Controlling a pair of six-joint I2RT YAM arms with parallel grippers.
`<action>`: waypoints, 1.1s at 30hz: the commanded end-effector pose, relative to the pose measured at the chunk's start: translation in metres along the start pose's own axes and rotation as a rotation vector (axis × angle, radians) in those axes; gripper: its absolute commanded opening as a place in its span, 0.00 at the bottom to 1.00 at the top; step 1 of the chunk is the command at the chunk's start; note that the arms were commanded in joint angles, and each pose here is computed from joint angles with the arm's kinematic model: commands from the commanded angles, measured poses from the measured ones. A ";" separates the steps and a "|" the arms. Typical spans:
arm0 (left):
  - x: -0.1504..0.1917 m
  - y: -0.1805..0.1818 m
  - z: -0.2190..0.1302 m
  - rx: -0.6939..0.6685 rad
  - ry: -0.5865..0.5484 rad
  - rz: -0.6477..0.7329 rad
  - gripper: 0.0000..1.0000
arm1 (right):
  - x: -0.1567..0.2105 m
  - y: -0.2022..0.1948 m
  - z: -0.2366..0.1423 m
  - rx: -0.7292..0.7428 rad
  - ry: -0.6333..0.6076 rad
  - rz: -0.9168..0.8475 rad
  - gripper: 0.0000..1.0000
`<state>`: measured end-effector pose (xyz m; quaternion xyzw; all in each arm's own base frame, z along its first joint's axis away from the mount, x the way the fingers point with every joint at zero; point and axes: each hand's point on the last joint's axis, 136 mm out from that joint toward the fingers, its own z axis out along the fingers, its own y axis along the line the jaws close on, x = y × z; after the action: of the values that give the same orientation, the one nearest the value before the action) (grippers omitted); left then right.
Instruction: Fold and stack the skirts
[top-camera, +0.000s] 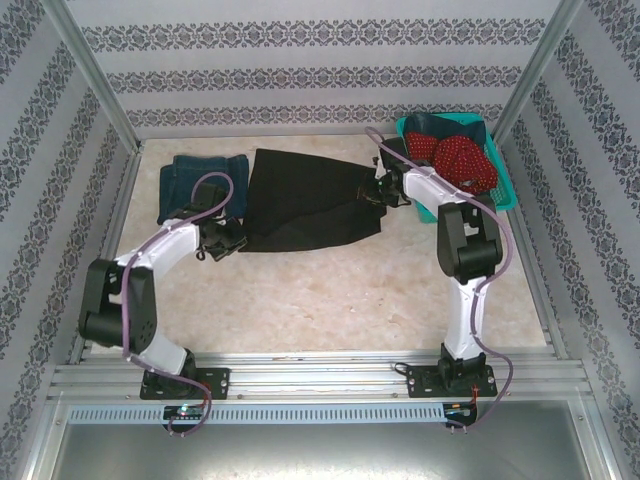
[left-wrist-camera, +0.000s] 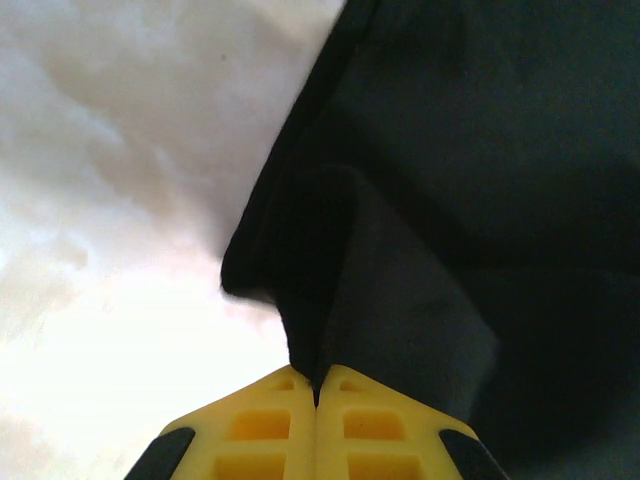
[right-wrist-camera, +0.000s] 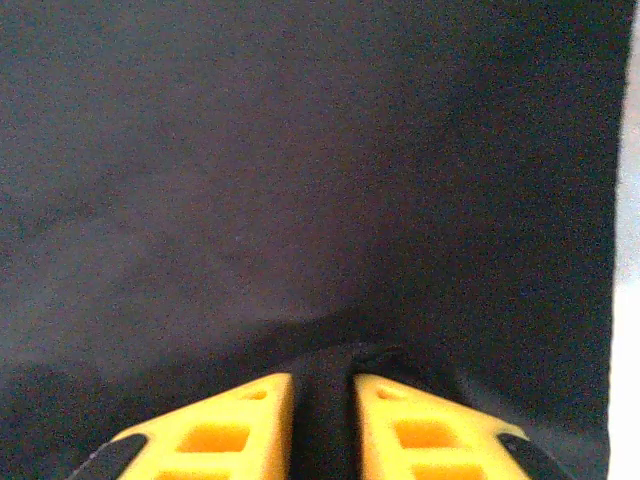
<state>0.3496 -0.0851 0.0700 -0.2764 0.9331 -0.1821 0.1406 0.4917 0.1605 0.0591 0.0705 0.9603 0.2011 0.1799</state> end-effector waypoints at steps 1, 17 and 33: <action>-0.014 0.001 0.018 0.017 0.024 -0.032 0.00 | -0.003 -0.005 -0.009 0.053 0.028 0.022 0.32; -0.029 -0.003 0.022 0.045 0.025 -0.057 0.00 | 0.067 -0.010 -0.084 -0.090 -0.102 0.319 0.66; -0.023 -0.004 0.020 0.079 0.026 -0.056 0.00 | 0.037 -0.003 -0.030 -0.171 -0.155 0.575 0.70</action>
<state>0.3733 -0.0815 0.0471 -0.2982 0.9237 -0.2113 0.1152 0.4329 0.1504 0.0722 0.3169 0.8774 0.3130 0.1785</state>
